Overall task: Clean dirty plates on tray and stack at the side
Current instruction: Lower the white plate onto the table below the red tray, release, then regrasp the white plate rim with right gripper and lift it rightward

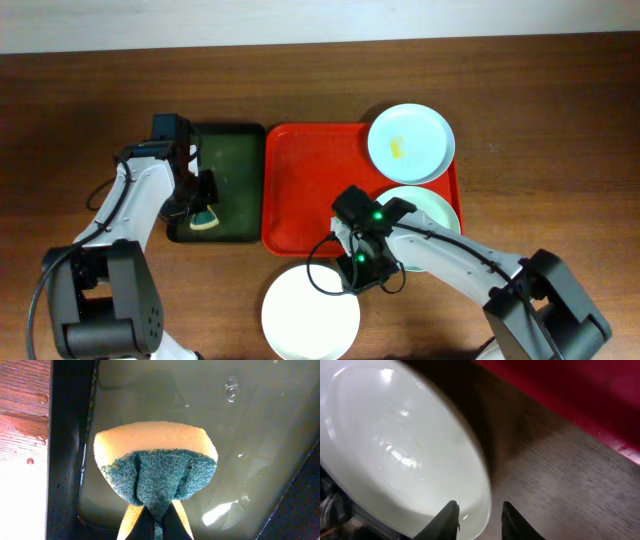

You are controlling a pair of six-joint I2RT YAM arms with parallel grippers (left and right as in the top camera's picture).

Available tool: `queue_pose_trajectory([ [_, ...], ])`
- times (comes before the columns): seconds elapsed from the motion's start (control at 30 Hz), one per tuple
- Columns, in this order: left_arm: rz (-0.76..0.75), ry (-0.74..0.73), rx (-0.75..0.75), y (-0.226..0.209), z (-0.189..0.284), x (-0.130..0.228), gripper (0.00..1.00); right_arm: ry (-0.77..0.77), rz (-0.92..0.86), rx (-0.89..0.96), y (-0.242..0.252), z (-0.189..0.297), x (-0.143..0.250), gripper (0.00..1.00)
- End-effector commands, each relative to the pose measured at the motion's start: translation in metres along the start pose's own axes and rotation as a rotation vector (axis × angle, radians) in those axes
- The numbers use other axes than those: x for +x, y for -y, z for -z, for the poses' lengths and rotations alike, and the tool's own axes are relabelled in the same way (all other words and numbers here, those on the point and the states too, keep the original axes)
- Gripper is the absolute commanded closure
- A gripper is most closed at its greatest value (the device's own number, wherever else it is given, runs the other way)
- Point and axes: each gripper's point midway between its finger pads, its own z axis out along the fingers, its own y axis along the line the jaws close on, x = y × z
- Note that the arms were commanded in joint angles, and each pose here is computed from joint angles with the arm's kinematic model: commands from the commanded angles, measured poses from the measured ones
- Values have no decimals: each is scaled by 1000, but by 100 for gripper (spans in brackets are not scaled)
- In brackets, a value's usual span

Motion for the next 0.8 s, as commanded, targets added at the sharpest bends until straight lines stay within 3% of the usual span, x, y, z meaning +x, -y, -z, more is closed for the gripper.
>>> queue_pose_trajectory([
  [0.0,8,1,12,2,1,0,100,18,19,81,-1,-6,1,72],
  [0.53,8,1,13,3,1,0,100,16,-12,105,-6,-8,5,73],
  [0.77,2,4,21,6,1,0,100,59,27,252,19,-5,-3,78],
])
